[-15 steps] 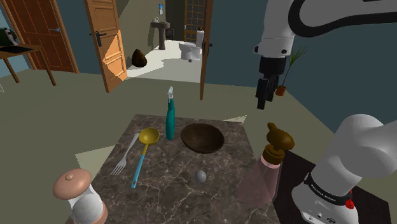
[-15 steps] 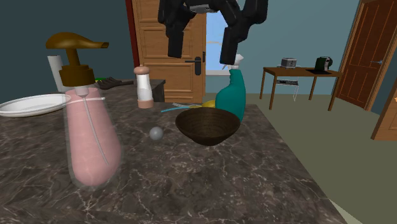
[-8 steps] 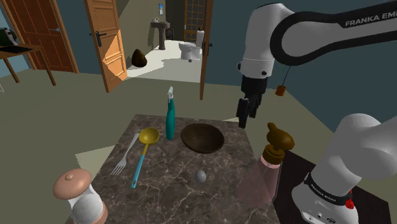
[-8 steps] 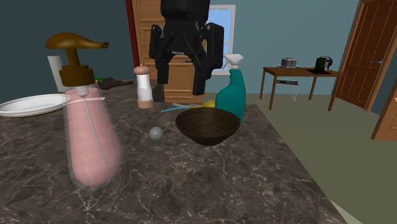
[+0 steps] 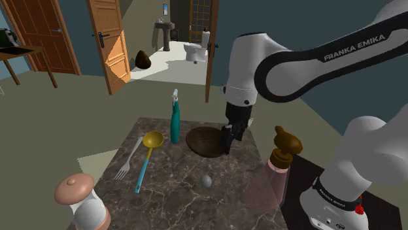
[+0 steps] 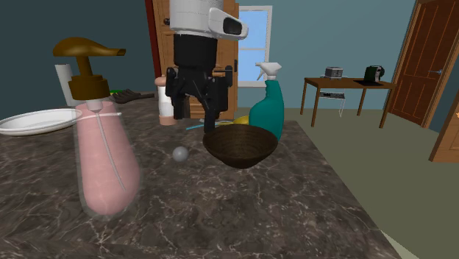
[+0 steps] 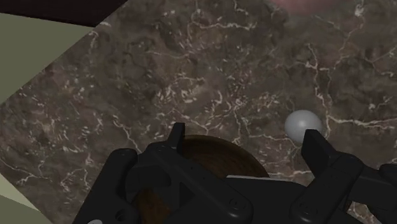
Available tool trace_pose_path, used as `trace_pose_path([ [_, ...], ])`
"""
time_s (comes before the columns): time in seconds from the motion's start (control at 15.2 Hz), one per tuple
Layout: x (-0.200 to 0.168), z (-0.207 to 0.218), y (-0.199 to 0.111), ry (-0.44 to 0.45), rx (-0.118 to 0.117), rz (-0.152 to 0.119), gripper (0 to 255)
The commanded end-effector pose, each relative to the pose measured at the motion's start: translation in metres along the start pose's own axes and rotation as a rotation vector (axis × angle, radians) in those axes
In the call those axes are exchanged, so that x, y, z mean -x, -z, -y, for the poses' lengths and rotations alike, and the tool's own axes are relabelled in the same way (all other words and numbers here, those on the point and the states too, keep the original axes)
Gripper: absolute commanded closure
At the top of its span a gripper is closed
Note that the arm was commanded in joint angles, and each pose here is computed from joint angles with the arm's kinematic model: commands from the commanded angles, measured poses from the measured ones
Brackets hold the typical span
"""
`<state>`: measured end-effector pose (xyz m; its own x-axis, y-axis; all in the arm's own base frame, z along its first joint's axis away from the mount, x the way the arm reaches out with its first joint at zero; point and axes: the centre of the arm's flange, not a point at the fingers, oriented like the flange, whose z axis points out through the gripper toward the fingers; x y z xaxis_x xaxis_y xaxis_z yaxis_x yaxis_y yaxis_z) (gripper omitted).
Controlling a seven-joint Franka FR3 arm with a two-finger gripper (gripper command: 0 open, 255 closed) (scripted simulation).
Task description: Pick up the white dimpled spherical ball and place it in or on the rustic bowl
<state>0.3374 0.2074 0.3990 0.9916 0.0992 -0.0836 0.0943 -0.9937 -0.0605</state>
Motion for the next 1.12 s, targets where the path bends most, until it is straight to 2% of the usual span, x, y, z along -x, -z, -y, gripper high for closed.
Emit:
trace_pose_path([
  [0.0,-0.006,0.021,-0.017,0.005,-0.005,-0.010,0],
  [0.46,-0.033,0.086,-0.073,0.022,-0.014,-0.040,0],
  [1.06,-0.035,0.088,-0.114,0.022,-0.014,-0.040,0],
])
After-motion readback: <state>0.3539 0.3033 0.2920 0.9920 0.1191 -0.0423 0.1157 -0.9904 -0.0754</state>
